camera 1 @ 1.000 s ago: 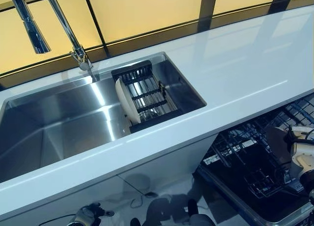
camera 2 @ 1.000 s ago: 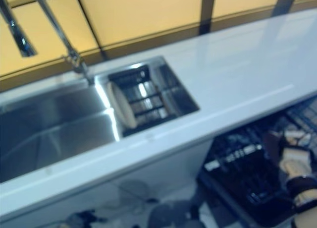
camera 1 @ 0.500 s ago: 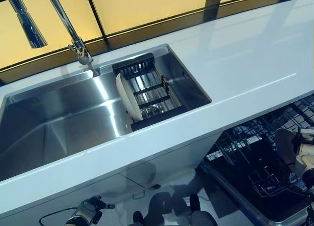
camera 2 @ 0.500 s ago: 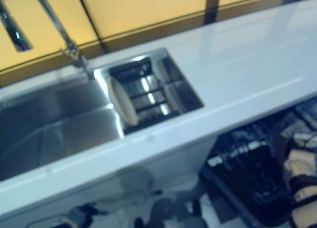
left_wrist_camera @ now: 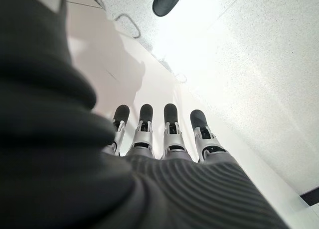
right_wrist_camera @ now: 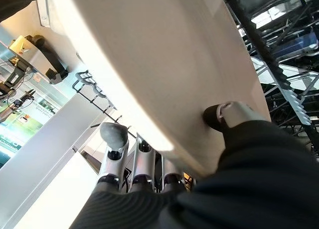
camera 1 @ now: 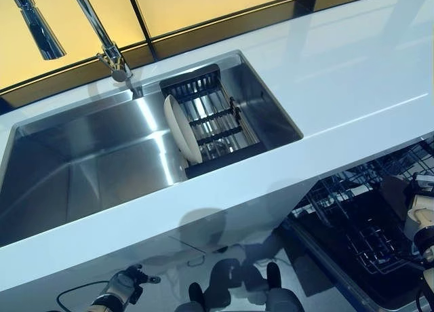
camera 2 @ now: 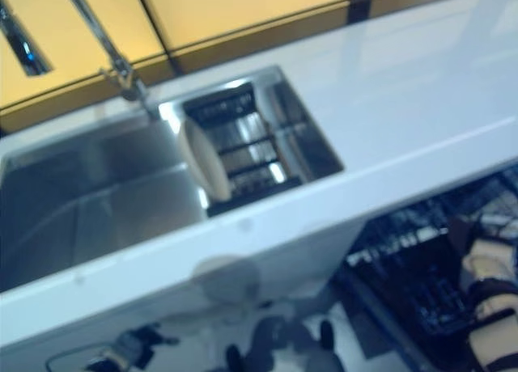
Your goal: Take plates into dishwasher
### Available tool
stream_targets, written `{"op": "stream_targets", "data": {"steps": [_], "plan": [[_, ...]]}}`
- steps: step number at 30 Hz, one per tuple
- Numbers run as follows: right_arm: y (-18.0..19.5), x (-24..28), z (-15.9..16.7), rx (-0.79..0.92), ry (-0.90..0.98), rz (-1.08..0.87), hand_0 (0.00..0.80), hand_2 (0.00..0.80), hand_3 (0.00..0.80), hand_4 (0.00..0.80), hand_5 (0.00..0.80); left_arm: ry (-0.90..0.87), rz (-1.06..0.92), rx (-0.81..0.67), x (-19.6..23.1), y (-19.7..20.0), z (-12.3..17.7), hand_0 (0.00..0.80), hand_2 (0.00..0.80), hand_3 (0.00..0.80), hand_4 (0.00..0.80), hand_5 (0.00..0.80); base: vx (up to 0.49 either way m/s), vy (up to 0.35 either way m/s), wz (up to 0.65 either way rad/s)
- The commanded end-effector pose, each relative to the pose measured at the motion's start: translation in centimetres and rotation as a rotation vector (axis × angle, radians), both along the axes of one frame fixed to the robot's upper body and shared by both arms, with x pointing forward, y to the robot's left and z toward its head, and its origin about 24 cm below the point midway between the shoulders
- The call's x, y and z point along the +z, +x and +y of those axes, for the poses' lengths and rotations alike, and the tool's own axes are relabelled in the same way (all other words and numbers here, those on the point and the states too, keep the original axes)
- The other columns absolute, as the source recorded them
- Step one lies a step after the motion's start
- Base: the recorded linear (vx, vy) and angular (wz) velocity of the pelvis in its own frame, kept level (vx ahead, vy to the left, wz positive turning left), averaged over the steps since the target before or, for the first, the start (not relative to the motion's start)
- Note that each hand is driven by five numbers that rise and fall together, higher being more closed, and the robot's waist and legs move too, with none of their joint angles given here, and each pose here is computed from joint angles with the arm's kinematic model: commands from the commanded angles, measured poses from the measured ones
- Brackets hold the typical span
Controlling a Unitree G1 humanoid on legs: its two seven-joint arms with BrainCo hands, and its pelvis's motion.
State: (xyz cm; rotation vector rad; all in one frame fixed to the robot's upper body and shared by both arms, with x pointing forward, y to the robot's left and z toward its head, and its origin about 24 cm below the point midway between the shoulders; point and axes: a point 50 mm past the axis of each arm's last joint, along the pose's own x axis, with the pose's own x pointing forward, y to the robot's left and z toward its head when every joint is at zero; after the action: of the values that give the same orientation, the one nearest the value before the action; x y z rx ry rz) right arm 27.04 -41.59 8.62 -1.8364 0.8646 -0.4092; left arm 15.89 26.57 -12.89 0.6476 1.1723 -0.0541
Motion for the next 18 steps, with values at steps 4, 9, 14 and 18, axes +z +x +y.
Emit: {"op": "stream_targets", "data": {"steps": [4, 9, 14, 18], "plan": [[1.5, 1.3, 0.6, -0.011, 0.012, -0.055, 0.800, 0.800, 0.800, 0.800, 0.800, 0.085, -0.030, -0.018, 1.3, 1.4, 2.1, 0.000, 0.000, 0.000, 0.000, 0.000, 0.000, 0.000, 0.00], [1.0, 0.7, 0.6, -0.013, 0.019, -0.043, 0.000, 0.000, 0.000, 0.000, 0.000, 0.095, -0.017, -0.015, 1.2, 1.2, 2.2, 0.000, 0.000, 0.000, 0.000, 0.000, 0.006, -0.002, 0.00], [0.7, 0.4, 0.5, -0.018, 0.015, -0.045, 0.000, 0.000, 0.000, 0.000, 0.000, 0.100, -0.009, -0.016, 1.1, 0.9, 2.3, 0.000, 0.000, 0.000, 0.000, 0.000, 0.000, 0.000, 0.00], [0.3, 0.4, 0.2, -0.031, 0.005, -0.050, 0.000, 0.000, 0.000, 0.000, 0.000, 0.101, -0.003, -0.018, 1.1, 0.7, 2.3, 0.000, 0.000, 0.000, 0.000, 0.000, 0.008, 0.004, 0.00]]}}
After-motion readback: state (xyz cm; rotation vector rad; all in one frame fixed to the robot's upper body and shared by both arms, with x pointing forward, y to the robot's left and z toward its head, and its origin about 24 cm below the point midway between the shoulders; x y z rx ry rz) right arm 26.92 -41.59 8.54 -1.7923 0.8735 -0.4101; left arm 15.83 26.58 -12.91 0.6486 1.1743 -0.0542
